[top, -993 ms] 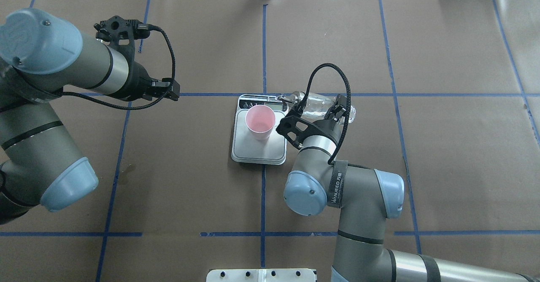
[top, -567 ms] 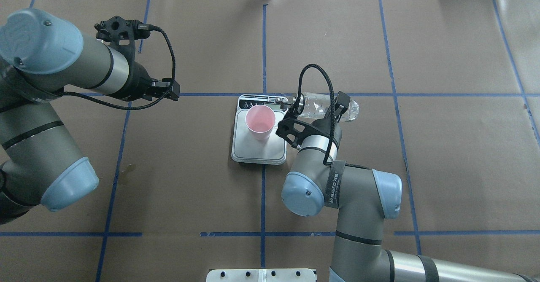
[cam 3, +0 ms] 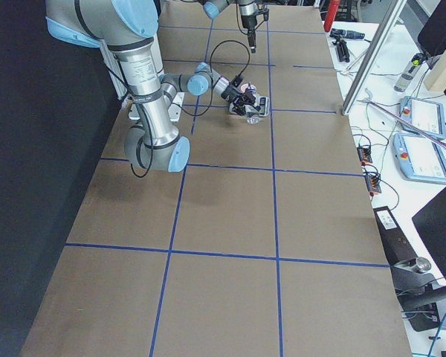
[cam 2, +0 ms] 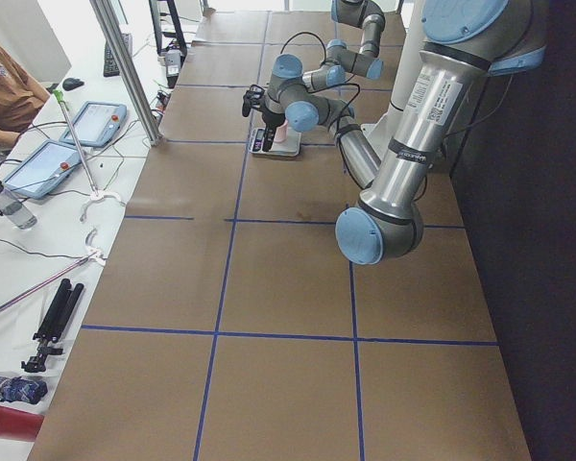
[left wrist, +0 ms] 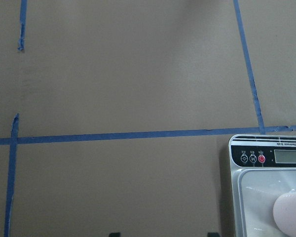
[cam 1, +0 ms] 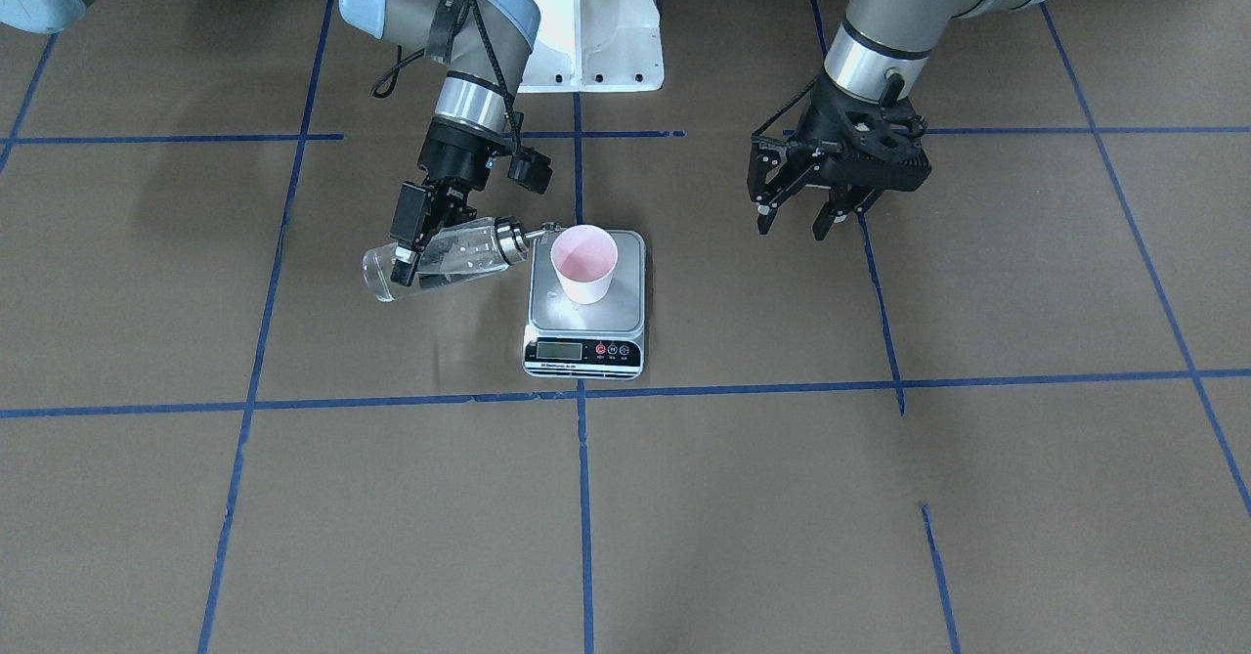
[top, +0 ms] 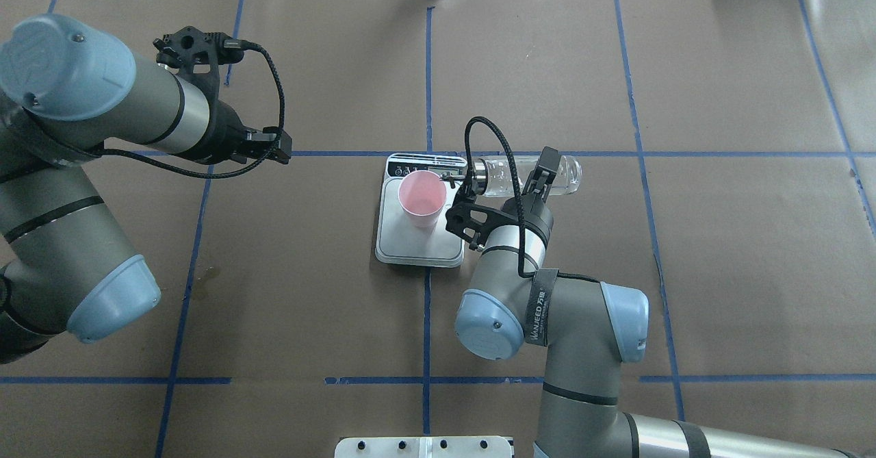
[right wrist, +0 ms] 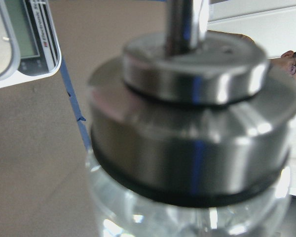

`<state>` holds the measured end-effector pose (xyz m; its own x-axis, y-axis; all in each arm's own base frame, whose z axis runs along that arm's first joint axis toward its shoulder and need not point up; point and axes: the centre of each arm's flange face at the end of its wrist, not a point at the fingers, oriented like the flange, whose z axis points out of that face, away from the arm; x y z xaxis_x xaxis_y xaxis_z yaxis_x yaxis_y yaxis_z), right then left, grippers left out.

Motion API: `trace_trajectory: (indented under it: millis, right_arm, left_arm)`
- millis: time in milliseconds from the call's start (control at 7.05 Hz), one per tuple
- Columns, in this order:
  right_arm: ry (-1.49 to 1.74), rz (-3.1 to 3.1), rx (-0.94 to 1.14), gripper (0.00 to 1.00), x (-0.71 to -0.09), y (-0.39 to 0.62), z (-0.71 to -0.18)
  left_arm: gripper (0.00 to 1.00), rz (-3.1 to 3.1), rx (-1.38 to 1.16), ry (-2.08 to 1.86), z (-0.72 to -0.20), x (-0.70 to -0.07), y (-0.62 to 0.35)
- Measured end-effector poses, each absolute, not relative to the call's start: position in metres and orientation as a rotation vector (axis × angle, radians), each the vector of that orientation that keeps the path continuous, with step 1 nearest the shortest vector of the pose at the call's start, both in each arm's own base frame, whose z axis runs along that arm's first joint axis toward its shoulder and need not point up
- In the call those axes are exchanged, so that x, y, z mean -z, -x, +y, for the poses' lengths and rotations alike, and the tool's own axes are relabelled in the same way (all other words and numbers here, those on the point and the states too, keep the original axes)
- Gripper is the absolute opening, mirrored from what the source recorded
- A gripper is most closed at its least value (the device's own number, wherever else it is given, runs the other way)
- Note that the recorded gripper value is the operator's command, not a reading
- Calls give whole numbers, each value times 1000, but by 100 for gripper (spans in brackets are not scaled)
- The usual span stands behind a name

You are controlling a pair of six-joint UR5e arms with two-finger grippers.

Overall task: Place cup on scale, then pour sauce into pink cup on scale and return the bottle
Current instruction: 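Tilt the bottle with the right gripper to pour into the pink cup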

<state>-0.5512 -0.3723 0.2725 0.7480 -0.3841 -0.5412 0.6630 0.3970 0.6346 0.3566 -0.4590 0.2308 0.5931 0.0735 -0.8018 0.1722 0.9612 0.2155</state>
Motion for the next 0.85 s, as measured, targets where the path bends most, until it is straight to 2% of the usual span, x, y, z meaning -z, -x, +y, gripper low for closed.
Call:
trace_trajectory:
  millis: [851]
  right_arm:
    - [-944,429,777,0,-267,557,-382]
  left_arm:
    - [67,935,57,-282,-459,-232,-358]
